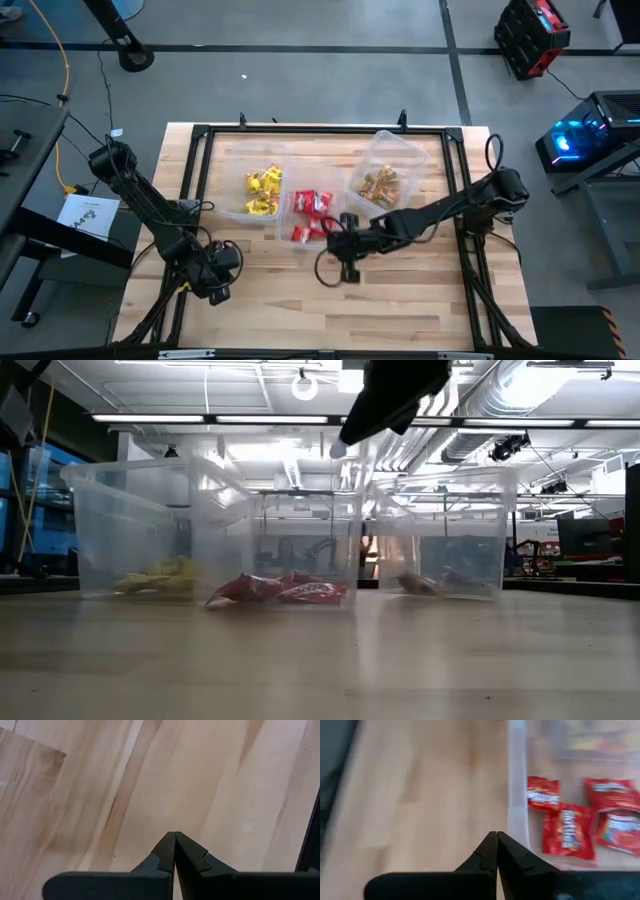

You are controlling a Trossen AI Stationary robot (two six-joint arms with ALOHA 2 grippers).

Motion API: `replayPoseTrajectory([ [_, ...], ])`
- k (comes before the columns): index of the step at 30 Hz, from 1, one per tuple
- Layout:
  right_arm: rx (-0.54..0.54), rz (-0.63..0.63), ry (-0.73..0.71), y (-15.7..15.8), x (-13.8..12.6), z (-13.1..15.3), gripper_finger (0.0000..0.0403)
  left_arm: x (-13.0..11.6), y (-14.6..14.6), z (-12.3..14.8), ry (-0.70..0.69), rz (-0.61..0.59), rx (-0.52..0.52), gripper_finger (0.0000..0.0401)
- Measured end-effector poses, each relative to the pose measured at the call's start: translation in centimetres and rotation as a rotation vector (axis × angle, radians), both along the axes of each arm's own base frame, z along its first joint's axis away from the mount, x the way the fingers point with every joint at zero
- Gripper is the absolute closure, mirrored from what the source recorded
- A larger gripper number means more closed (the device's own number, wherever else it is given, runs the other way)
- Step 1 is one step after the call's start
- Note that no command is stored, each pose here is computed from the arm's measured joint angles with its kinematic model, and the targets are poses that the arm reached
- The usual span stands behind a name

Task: Sort candy
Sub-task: Adjust the transparent bins

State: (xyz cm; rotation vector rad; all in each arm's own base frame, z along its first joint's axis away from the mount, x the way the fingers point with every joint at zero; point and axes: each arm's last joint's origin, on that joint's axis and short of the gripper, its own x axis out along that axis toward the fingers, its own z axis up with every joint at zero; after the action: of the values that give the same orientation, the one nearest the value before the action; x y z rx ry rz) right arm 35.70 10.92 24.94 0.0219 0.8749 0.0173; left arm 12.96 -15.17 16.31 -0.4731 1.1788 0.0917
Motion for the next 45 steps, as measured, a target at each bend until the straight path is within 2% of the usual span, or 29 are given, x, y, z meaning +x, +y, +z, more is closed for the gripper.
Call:
replayPoseTrajectory([
  [5,-0.075,-0.156,-0.019,-3.4,1.0,-0.2,0.0403,-0.1,0.2,-0.3,0.008,0.001,0.013,0.0401],
  [13,-0.090,-0.293,-0.027,-9.4,2.3,-0.8,0.0403,-0.1,0.3,0.0,-0.002,0.021,-0.006,0.0401],
  [16,-0.035,-0.262,-0.048,-10.5,2.2,0.0,0.0403,0.0,0.4,1.2,-0.039,0.045,-0.051,0.0401],
  [19,-0.018,-0.192,-0.092,-10.6,1.4,1.9,0.0403,0.1,0.8,3.6,-0.160,0.058,-0.087,0.0401],
  [22,-0.023,-0.168,-0.166,-10.6,0.0,4.5,0.0403,-0.1,2.1,6.6,-0.315,0.094,-0.052,0.0401],
  [25,-0.001,-0.196,-0.236,-11.1,-2.0,7.4,0.0403,-0.6,4.2,9.3,-0.524,0.155,0.052,0.0401],
  [27,0.035,-0.245,-0.280,-11.7,-3.6,9.2,0.0403,-0.9,5.6,10.5,-0.647,0.166,0.156,0.0401],
  [29,0.067,-0.292,-0.311,-12.2,-5.4,10.7,0.0403,-0.8,7.0,11.2,-0.711,0.155,0.253,0.0401],
  [31,0.090,-0.325,-0.331,-12.5,-7.2,12.1,0.0403,-0.5,8.5,11.4,-0.757,0.149,0.298,0.0401],
  [33,0.105,-0.344,-0.357,-12.7,-9.1,13.4,0.0403,0.3,9.7,11.3,-0.832,0.118,0.278,0.0401],
  [37,0.152,-0.403,-0.387,-13.0,-12.6,15.1,0.0403,2.6,12.0,10.3,-1.046,0.044,0.134,0.0401],
  [42,0.226,-0.472,-0.348,-12.8,-15.8,15.7,0.0403,3.1,14.4,9.3,-1.023,0.077,0.005,0.0401],
  [45,0.256,-0.481,-0.309,-12.3,-16.8,15.6,0.0403,2.4,14.3,9.1,-1.005,0.038,0.017,0.0401],
])
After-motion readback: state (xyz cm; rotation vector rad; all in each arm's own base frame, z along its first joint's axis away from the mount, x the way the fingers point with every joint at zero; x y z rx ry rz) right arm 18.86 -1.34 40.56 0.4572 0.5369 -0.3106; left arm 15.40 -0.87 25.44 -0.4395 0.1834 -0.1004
